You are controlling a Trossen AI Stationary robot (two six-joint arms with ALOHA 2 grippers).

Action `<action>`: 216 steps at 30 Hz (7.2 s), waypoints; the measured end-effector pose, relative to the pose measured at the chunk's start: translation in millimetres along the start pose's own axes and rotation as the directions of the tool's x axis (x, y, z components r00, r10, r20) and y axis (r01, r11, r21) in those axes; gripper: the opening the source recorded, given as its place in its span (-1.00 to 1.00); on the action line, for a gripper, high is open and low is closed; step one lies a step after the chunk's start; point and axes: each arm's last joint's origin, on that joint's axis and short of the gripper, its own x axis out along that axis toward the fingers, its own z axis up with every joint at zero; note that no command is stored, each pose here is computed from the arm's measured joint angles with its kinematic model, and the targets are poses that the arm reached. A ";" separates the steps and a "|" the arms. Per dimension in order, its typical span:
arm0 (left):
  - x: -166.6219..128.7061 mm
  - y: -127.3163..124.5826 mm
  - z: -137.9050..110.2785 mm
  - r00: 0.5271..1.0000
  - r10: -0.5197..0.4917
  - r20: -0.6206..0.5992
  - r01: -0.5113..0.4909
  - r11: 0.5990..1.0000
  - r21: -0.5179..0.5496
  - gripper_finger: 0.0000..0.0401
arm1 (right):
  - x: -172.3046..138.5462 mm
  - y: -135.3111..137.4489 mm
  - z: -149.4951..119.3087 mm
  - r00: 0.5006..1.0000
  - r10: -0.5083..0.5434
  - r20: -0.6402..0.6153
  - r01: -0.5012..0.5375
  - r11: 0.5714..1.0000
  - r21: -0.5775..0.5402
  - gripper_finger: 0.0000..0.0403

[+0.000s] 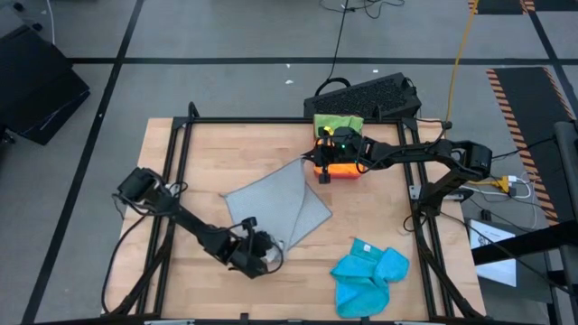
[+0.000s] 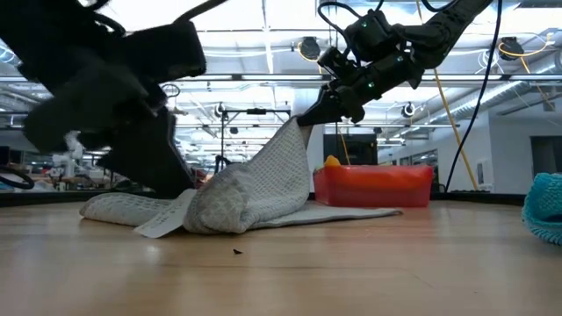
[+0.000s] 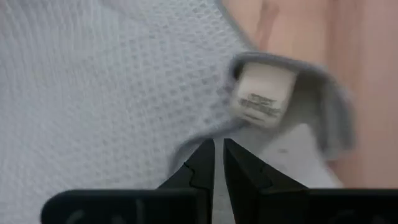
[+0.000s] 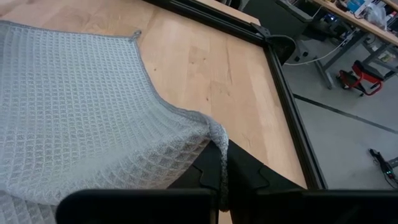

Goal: Fold microfiber towels
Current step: Fold the gray microfiber cloth

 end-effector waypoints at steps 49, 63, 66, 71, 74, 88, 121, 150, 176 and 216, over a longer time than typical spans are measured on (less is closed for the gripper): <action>19.3 24.5 28.9 0.993 -0.115 0.029 0.092 0.901 0.424 -0.98 | 0.0 -0.3 0.6 1.000 -0.003 0.006 0.003 1.000 0.015 -0.98; -18.9 23.6 29.3 0.995 -0.100 0.014 0.088 0.930 0.358 -0.93 | 0.0 1.6 -0.7 1.000 0.027 0.000 -0.027 0.999 0.046 -0.98; -6.9 19.9 20.7 0.998 -0.065 -0.016 0.066 0.924 0.376 -0.84 | 0.0 2.2 -0.3 0.999 0.050 0.013 -0.051 0.997 0.052 -0.98; 5.1 18.4 24.6 0.997 -0.066 0.034 0.042 0.884 0.466 -0.57 | 0.0 2.1 0.3 0.999 0.050 0.020 -0.051 0.997 0.055 -0.98; 13.6 22.8 26.3 0.997 -0.066 0.035 0.040 0.864 0.502 -0.41 | 0.0 1.8 0.0 0.999 0.049 0.018 -0.050 0.997 0.055 -0.98; 17.6 27.3 28.0 0.977 -0.206 -0.049 0.195 0.790 0.581 -0.29 | -0.1 1.5 -1.9 0.999 0.053 0.003 -0.053 0.994 0.095 -0.98; 40.7 28.9 39.3 0.984 -0.054 0.168 -0.034 0.878 0.478 -0.69 | -0.1 1.0 -1.3 0.999 0.048 0.009 -0.049 0.992 0.120 -0.98; -70.1 17.2 23.1 0.987 -0.163 0.007 0.142 0.879 0.456 -0.96 | -0.4 2.6 -3.6 0.998 0.064 -0.015 -0.061 0.986 0.157 -0.98; -121.3 7.2 -28.4 0.954 -0.155 -0.256 0.176 0.982 0.063 -0.82 | -0.5 4.1 -6.0 0.996 0.080 -0.040 -0.073 0.984 0.162 -0.98; -33.9 228.3 22.8 0.772 0.053 -0.634 -0.337 0.879 -0.337 -0.10 | -0.3 -0.3 1.6 0.999 0.037 0.037 -0.039 0.998 0.048 -0.98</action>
